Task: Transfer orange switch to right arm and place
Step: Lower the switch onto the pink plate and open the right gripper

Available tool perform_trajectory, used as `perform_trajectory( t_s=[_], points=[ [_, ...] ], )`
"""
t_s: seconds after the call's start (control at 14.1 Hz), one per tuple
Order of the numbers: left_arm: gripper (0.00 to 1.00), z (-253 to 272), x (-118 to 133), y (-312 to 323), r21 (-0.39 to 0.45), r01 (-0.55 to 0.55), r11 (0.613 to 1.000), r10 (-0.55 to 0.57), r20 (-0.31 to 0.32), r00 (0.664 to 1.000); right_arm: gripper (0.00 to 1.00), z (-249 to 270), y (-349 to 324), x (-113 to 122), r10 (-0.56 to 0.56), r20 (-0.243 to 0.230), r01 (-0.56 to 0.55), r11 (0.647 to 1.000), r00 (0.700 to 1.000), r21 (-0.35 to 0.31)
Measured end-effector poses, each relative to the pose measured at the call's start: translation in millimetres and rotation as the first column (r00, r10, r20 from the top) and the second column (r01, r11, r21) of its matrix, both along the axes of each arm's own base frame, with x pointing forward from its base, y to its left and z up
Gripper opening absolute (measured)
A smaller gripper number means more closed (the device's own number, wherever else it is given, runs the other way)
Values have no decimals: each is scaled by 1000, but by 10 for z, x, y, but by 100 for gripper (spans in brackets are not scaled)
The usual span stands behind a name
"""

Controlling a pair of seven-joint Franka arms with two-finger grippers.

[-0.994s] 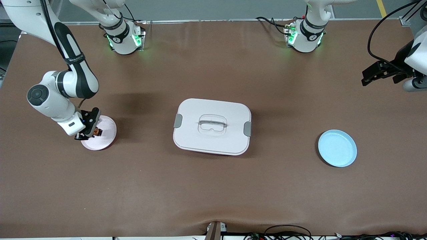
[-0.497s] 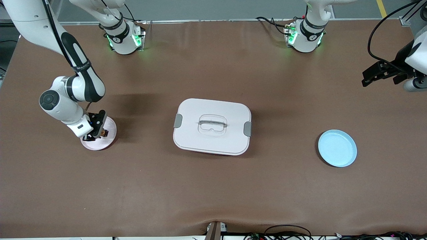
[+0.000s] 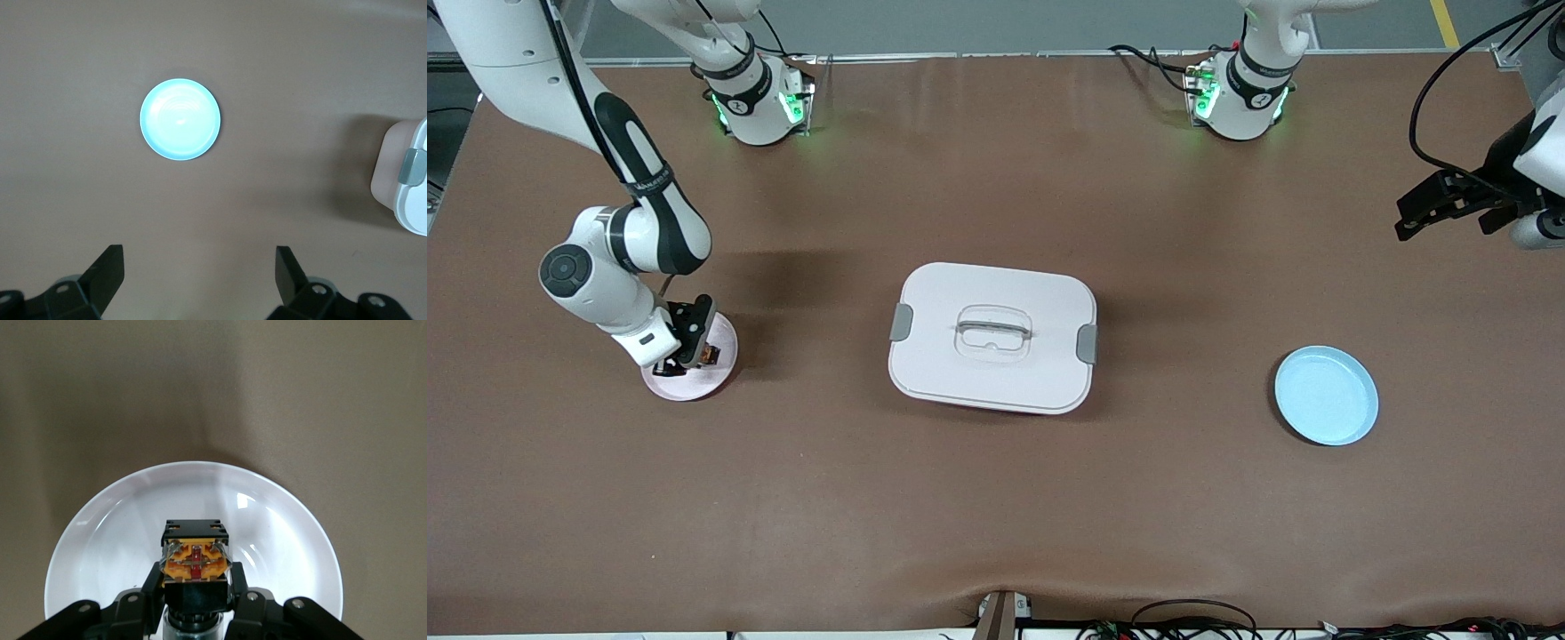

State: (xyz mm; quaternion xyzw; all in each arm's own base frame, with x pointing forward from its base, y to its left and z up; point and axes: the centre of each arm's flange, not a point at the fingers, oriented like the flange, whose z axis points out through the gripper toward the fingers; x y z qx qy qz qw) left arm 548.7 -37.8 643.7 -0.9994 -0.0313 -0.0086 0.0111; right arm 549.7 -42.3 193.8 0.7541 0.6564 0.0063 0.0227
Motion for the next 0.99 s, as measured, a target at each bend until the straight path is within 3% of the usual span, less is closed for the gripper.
perform_trajectory(
  t_s=[0.21,0.36,0.5,0.78,0.99],
  points=[
    [100,-9,1,3,0,-1,1000,1,-1,1000,43,0,-1,5,0,6,0,1000,1000,0],
    [100,-13,8,7,0,-1,1000,1,1,1000,48,4,-7,10,-2,12,2,1000,1000,0],
    [100,-28,27,6,-1,-1,1000,1,6,1000,62,6,-17,11,-4,13,4,1000,1000,-1],
    [100,-65,58,-2,-1,1,1000,-1,9,1000,99,6,-20,10,-14,12,14,1000,1000,0],
    [100,-63,62,-17,-2,3,1000,-3,13,1000,100,40,-16,-33,-216,-40,216,976,975,0]
  ],
)
